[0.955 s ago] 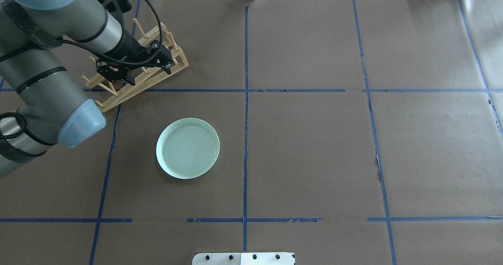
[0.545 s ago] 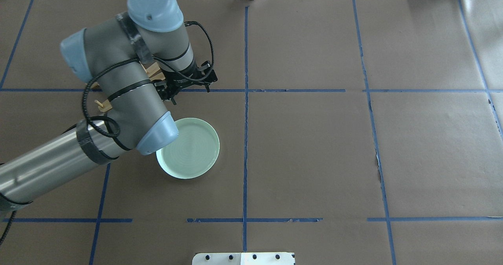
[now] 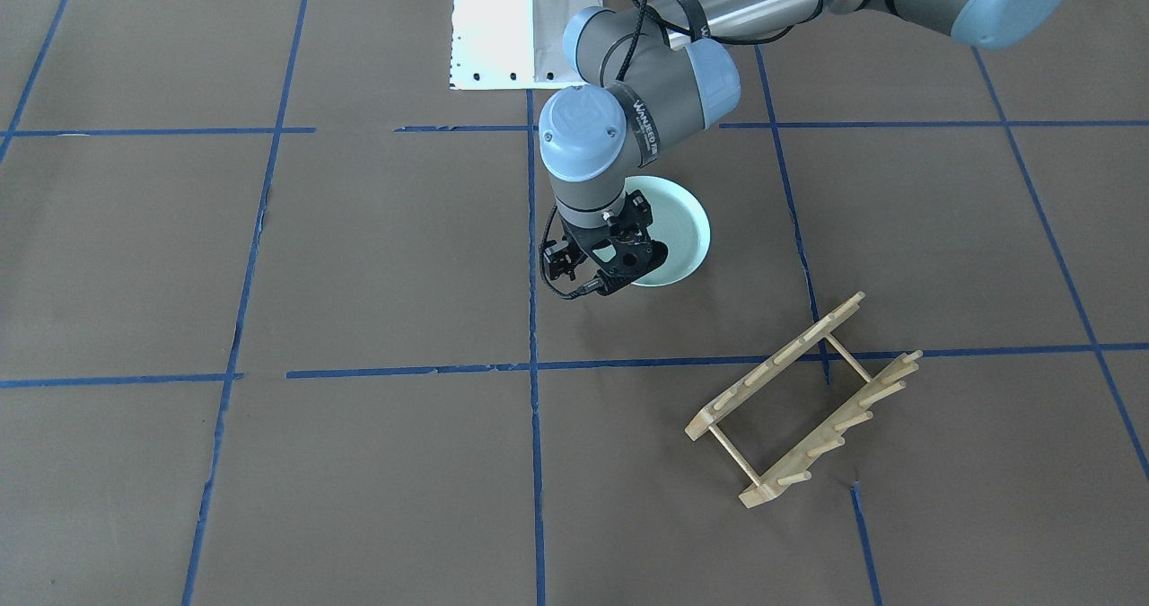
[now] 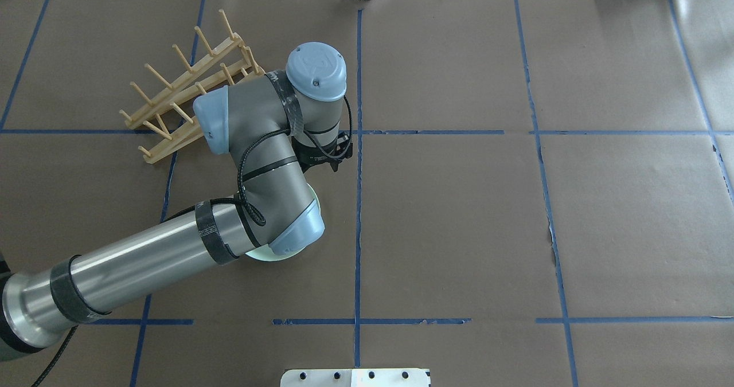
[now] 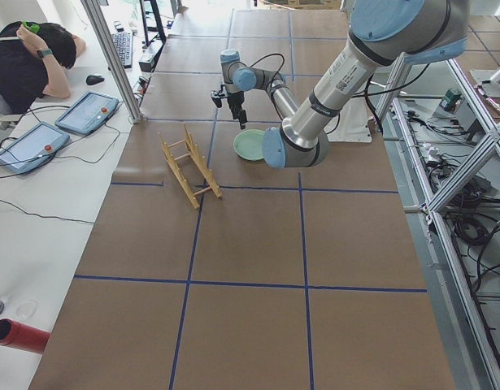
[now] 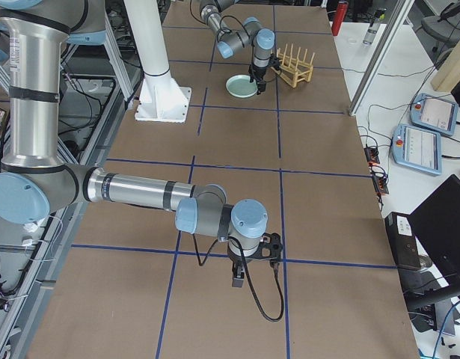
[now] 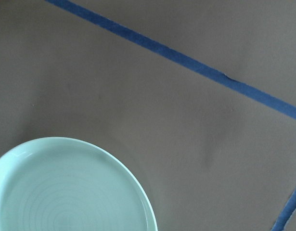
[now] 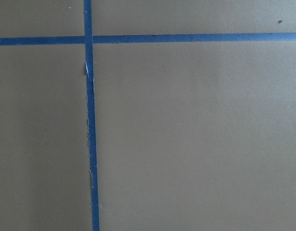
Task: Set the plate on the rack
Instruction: 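Move the left gripper past the rack down toward the pale green plate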
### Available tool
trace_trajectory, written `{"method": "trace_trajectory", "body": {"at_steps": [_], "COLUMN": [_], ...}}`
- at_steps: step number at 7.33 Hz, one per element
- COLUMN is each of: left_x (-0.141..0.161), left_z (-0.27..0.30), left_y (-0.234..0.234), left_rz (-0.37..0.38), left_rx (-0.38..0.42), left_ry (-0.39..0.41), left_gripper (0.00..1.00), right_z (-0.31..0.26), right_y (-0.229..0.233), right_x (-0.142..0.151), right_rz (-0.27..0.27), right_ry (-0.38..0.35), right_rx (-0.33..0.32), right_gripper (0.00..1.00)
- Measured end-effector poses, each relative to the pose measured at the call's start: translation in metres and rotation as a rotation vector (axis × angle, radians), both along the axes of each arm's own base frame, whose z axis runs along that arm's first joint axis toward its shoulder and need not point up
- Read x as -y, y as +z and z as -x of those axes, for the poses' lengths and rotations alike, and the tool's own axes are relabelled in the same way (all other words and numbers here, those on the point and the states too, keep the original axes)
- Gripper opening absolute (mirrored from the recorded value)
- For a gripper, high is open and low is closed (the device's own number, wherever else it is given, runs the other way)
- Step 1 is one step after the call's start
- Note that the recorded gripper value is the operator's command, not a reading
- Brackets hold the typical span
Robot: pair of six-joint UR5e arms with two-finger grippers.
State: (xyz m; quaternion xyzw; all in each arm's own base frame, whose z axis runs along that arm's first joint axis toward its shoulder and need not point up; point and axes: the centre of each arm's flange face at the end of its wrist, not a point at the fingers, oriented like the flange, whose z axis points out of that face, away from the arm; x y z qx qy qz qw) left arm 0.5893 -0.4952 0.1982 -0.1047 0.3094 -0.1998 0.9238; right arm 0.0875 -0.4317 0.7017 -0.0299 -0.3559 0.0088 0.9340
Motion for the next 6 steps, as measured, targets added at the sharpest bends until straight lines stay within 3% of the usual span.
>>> {"method": "trace_trajectory", "body": {"at_steps": [1, 2, 6], "left_x": [-0.007, -0.012, -0.017], "left_z": [-0.010, -0.017, -0.022], "left_y": [0.004, 0.007, 0.016], "left_rz": [-0.006, -0.010, -0.015], "left_rx": [0.005, 0.006, 0.011], "left_ry": [0.010, 0.019, 0.034], "left_gripper": [0.43, 0.35, 0.34], "right_z": [0.000, 0.000, 0.000], "right_y": [0.000, 0.000, 0.000], "right_x": [0.000, 0.000, 0.000], "right_rz": [0.000, -0.001, -0.001], "right_ry": [0.000, 0.000, 0.000], "right_rx": [0.000, 0.000, 0.000], "right_gripper": [1.00, 1.00, 1.00]}}
